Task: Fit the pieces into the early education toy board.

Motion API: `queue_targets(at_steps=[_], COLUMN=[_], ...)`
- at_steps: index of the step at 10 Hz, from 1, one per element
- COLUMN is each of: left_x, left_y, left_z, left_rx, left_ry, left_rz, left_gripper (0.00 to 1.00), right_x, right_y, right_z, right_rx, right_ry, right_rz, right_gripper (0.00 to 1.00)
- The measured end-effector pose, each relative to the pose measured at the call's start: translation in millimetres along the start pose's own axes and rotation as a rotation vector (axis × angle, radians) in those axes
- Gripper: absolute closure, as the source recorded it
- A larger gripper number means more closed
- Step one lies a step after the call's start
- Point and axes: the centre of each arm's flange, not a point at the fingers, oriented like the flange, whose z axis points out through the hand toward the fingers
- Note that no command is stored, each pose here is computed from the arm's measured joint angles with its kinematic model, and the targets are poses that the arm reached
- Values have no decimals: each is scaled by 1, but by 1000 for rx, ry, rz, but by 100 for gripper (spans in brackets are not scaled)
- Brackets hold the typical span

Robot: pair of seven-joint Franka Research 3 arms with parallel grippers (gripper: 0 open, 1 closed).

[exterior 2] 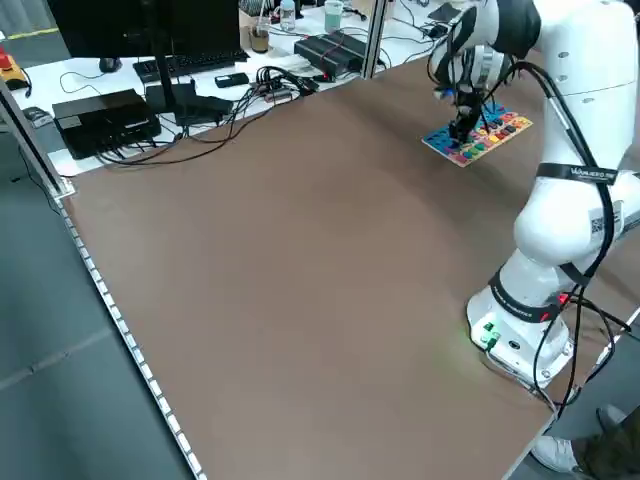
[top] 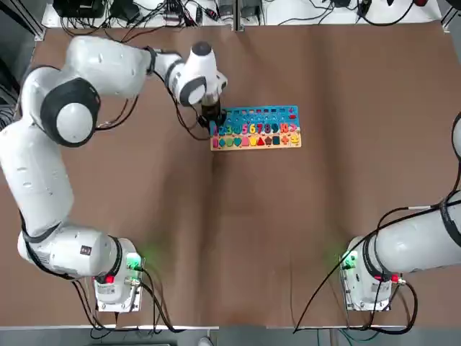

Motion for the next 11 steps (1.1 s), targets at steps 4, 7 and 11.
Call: queue_targets(at_steps=[4,7,11], left_x=[61,111,114], left_y=[-54,-127,-242], left_z=[-132,-225,-337], left_rx=[0,-40,5], left_ry=[165,267,262], left_rz=[-19,-131,-87], left_gripper=[23,0,0], right_x=[0,0,0], right_y=[0,1,1], right_z=[0,0,0], right_rx=[0,0,0], right_ry=[0,0,0], right_rz=[1,1,2], right_gripper=[0,0,0])
